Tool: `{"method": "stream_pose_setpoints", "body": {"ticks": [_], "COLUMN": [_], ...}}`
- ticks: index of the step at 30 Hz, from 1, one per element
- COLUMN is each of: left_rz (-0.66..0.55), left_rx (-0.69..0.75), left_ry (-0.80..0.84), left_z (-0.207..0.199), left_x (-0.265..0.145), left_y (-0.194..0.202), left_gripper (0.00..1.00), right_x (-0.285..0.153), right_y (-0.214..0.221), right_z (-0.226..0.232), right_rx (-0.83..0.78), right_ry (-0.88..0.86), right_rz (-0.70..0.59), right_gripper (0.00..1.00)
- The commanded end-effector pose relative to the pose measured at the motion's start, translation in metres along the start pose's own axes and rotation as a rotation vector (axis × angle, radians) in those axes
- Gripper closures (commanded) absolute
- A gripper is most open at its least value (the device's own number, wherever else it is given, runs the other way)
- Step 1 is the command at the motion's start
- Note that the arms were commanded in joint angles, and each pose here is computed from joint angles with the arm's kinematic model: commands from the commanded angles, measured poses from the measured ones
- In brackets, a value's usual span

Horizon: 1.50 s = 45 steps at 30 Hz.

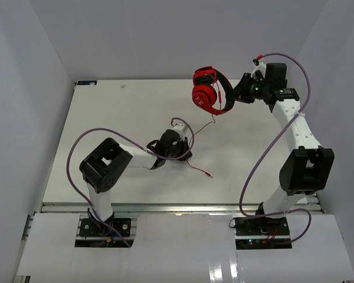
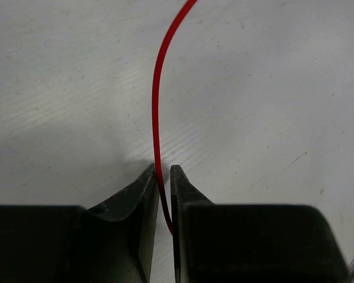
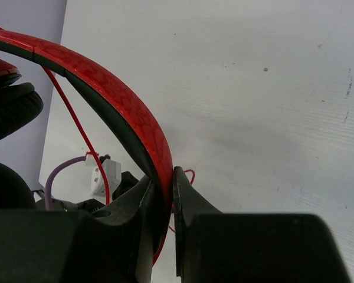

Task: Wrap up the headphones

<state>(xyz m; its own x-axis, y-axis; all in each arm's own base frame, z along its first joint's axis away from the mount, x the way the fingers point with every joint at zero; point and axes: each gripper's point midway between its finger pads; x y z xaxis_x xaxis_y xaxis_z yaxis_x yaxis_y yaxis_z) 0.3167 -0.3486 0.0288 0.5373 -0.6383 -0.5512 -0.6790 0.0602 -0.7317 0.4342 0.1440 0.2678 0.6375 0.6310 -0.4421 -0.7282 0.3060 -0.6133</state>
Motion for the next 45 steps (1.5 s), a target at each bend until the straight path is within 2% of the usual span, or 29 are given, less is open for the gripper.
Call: {"method": "stream_pose_setpoints", "body": {"ticks": [1,5,17,24,30,45], "left_rz": [0.025,0.009,-0.071,-0.073,-0.128,-0.143], "left_rx": [-0.006,0.004,0.013,0.004,0.036,0.127], "left_ry": [-0.011,-0.009,-0.089,-0.142,-0.104,-0.061], "left_z": [0.001,0.011,0.087,0.127,0.120,0.098], "left_x": [0.002,0.004,-0.013,0.001,0.013,-0.008], "left_y": [0.002,-0.009,-0.070,-0.103,-0.157,-0.203], "left_gripper": [0.89,1.00,1.00,1.00,1.00,1.00], "right_x": [-0.022,-0.029,-0.051,-0.059,-0.056,-0.025], "right_y": [-0.014,-0.008,0.005,0.016,0.041,0.110], "right_z": [0.036,0.041,0.053,0.056,0.045,0.034], "right_rx": [-0.078,-0.098,-0.246,-0.388,-0.477,-0.721], "right_ry": [-0.096,-0.109,-0.145,-0.176,-0.151,-0.050], "right_rz": [-0.065,-0.059,-0.059,-0.040,0.025,0.130], "right_gripper": [0.92,0.92,0.92,0.92,0.92,0.92]}}
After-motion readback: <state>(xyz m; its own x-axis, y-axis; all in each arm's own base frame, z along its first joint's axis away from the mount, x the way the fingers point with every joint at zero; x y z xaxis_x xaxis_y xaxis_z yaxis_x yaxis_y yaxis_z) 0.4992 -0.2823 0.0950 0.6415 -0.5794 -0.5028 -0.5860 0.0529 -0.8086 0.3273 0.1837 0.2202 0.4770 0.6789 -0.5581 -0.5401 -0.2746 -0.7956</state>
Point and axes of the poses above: each gripper's point midway between its finger pads, its own x axis out along the fingers, its own z axis along the line the jaws close on, y = z × x, and after that the axes turned 4 degrees about x, right-handed
